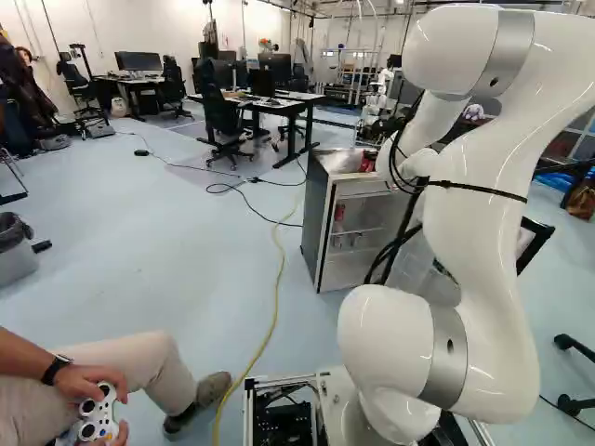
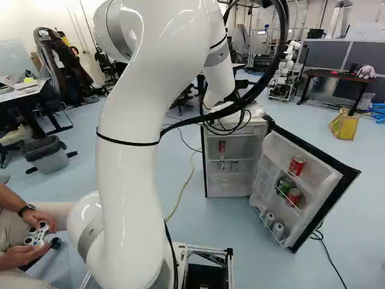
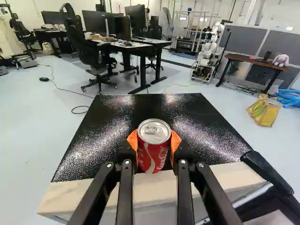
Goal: Grab a drink from the fridge
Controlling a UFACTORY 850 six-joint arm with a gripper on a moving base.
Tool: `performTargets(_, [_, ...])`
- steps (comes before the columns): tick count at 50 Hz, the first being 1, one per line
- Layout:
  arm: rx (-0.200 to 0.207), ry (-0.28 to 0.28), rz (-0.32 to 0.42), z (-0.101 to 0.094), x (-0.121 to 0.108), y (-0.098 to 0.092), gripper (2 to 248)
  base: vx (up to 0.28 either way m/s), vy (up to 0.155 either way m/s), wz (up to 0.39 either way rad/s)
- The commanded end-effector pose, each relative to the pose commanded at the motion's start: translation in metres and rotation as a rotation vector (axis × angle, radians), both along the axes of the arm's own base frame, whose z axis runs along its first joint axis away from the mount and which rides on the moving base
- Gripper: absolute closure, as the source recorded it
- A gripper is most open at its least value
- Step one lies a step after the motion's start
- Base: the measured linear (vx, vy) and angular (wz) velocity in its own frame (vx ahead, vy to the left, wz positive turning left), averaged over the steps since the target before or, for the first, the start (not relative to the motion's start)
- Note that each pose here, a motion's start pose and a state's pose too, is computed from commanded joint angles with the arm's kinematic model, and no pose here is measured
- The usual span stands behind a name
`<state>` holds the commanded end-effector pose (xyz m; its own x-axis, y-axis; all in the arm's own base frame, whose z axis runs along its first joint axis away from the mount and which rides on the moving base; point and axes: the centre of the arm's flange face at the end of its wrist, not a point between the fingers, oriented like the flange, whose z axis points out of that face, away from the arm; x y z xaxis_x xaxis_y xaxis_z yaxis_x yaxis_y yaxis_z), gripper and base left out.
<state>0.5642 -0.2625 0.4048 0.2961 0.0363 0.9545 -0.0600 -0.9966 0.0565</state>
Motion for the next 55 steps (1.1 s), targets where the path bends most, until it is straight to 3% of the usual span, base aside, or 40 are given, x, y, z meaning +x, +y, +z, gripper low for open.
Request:
performTargets(3, [0.0, 0.0, 0.0, 0.0, 0.0, 0.0, 162, 0.0, 0.0, 0.0])
performTargets(4, [0.0, 0.0, 0.0, 0.0, 0.0, 0.0, 139, 0.0, 0.0, 0.0])
performTargets(8, [0.0, 0.0, 0.0, 0.0, 0.0, 0.0, 139, 0.0, 0.0, 0.0])
performTargets(9, [0.0, 0.0, 0.0, 0.0, 0.0, 0.0, 107, 0.0, 0.0, 0.0])
performTargets(14, [0.0, 0.0, 0.0, 0.0, 0.0, 0.0, 107, 0.0, 0.0, 0.0])
performTargets(15, [0.0, 0.0, 0.0, 0.0, 0.0, 0.0, 73, 0.0, 0.0, 0.0])
performTargets(19, [0.0, 0.0, 0.0, 0.0, 0.0, 0.0, 73, 0.0, 0.0, 0.0])
performTargets(20, [0.0, 0.001, 0.0, 0.0, -0.001, 0.0, 37, 0.0, 0.0, 0.0])
performTargets(24, [0.001, 0.003, -0.001, 0.001, -0.004, 0.001, 37, 0.0, 0.0, 0.0])
performTargets(25, [0.002, 0.003, -0.002, 0.001, -0.006, 0.002, 5, 0.0, 0.0, 0.0])
performTargets(40, [0.01, 0.018, -0.014, 0.004, -0.032, 0.008, 3, 0.0, 0.0, 0.0])
performTargets(55, [0.005, 0.013, -0.054, 0.018, -0.06, -0.002, 3, 0.0, 0.0, 0.0])
